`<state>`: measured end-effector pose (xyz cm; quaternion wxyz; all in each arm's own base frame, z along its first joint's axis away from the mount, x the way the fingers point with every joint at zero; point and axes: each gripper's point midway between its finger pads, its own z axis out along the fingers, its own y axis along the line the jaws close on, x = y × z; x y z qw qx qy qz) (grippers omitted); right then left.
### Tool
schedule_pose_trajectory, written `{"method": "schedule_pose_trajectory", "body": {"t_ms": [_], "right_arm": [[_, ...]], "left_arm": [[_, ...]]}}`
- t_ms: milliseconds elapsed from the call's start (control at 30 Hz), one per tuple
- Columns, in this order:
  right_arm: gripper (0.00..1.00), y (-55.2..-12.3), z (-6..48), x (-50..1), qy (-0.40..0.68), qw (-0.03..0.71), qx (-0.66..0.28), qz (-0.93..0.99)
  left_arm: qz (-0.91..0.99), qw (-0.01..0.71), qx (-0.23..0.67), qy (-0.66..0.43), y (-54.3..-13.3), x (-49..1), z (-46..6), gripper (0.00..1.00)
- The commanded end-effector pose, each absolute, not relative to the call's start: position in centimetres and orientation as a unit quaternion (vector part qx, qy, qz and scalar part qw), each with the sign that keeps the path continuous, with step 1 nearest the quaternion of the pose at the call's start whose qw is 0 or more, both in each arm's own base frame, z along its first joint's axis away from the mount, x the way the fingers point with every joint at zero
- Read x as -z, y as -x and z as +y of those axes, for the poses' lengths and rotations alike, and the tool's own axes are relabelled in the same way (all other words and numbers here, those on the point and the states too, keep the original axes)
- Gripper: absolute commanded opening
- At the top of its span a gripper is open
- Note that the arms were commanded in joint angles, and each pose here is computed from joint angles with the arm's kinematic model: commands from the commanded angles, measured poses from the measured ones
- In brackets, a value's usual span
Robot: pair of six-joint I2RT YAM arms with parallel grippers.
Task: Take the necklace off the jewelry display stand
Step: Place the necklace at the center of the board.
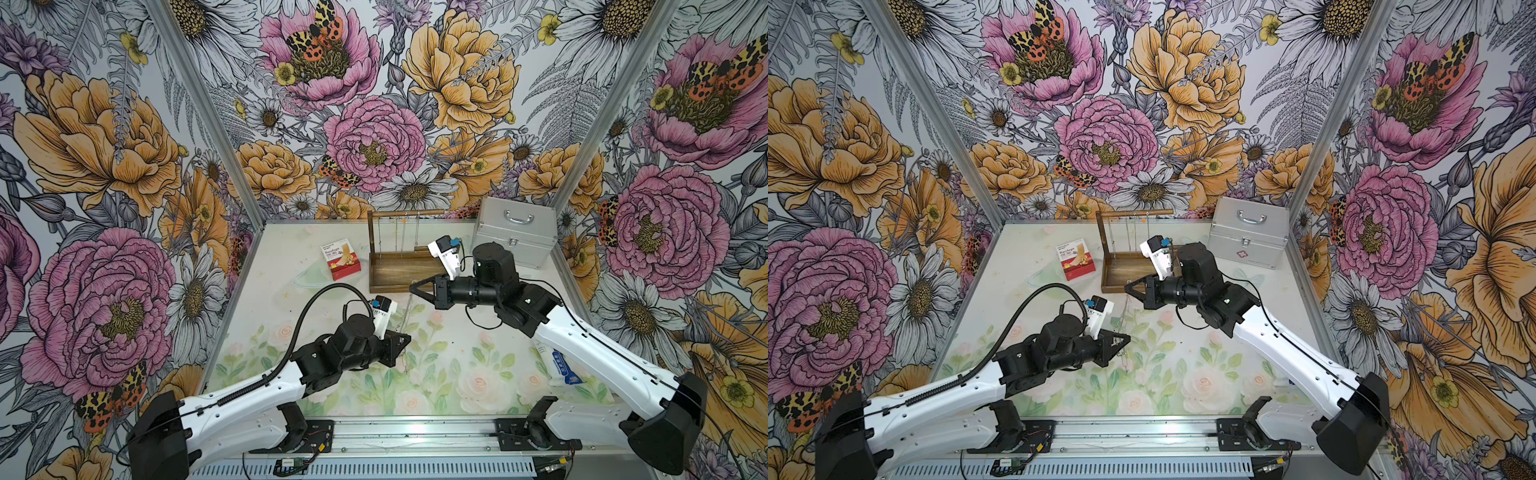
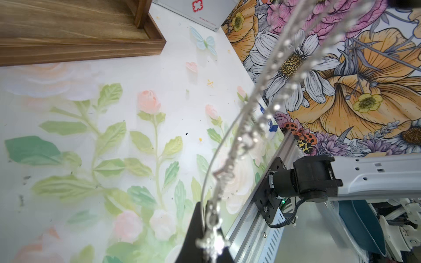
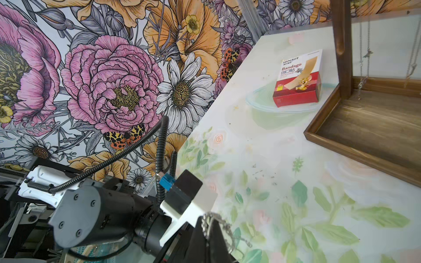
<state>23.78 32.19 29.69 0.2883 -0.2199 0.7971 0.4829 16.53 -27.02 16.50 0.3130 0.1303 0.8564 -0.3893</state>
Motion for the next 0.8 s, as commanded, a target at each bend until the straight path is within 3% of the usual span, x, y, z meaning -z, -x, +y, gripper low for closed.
{"method": "schedule_pose_trajectory", "body": {"t_ms": [0, 400, 767], "right_arm": [[0.00, -24.5, 34.2, -28.9, 0.235, 0.303, -0.479, 0.789], [0.00, -23.5, 39.3, -23.3, 0.258, 0.249, -0.480, 0.800], [0.00, -23.4, 41.2, -18.4, 0.245, 0.206, -0.489, 0.811]], "left_arm": [[0.881, 0.316, 0.350, -0.051, -16.0, -14.4, -23.4, 0.00], [0.918, 0.256, 0.299, 0.050, -11.7, -8.6, -16.6, 0.00], [0.938, 0.238, 0.237, 0.087, -11.6, -6.2, -14.5, 0.00]]}}
